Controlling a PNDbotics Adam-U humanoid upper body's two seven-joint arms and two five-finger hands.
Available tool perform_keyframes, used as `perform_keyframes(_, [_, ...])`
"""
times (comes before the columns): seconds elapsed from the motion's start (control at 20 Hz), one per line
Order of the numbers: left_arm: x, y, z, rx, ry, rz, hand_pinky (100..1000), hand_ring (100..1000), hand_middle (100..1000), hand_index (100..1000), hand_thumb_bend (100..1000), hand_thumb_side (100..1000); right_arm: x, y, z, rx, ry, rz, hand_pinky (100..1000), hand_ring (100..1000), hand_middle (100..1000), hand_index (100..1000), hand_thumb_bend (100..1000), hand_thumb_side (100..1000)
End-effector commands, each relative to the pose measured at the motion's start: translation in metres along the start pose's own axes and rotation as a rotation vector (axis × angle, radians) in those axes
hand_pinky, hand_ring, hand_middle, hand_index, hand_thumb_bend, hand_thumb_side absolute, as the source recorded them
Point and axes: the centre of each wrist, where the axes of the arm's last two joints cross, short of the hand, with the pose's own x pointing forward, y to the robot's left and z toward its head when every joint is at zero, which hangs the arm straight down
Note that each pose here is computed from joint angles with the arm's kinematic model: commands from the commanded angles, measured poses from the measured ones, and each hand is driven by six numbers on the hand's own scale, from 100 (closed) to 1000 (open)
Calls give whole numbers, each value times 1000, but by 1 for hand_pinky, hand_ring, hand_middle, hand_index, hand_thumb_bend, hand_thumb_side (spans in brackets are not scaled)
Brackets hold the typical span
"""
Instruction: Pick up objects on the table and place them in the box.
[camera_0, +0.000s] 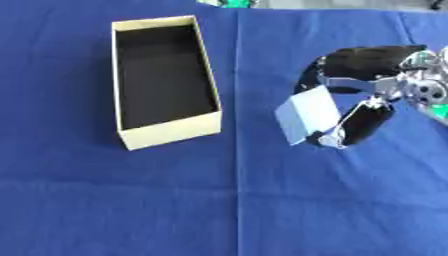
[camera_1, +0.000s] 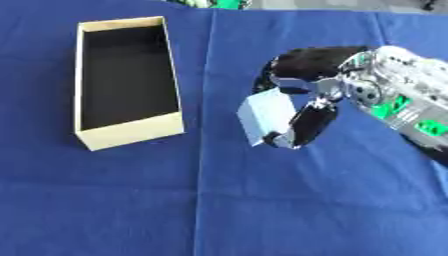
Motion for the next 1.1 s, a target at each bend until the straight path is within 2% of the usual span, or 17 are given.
perform_keyframes(0.05, [6,1,-6,-8,-34,1,484,743,610,738,100,687,2,-28,11,-97,-19,29,701,776,546,580,100,400])
perform_keyframes(0.1, [6,1,-7,-7,-35,0,484,743,610,738,100,687,4,-36,11,-117,-28,27,701,776,548,583,100,408])
perform_keyframes(0.15, [6,1,-7,-8,-36,0,484,743,610,738,100,686,6,-43,12,-134,-37,19,703,772,548,586,100,535])
perform_keyframes(0.2, [6,1,-7,-8,-37,1,484,743,610,738,100,686,10,-51,13,-152,-48,8,704,771,547,586,100,437])
perform_keyframes(0.5, [7,-1,-8,-15,-45,12,484,740,609,738,100,683,35,-96,7,-213,-116,-69,715,769,546,593,100,417])
perform_keyframes(0.8, [7,-4,-7,-24,-41,30,484,740,609,739,100,682,40,-121,-43,-206,-136,-153,712,769,551,602,100,422])
perform_keyframes(1.1, [7,-7,-6,-30,-38,47,484,741,609,738,100,682,42,-129,-85,-217,-140,-207,718,766,546,603,100,427])
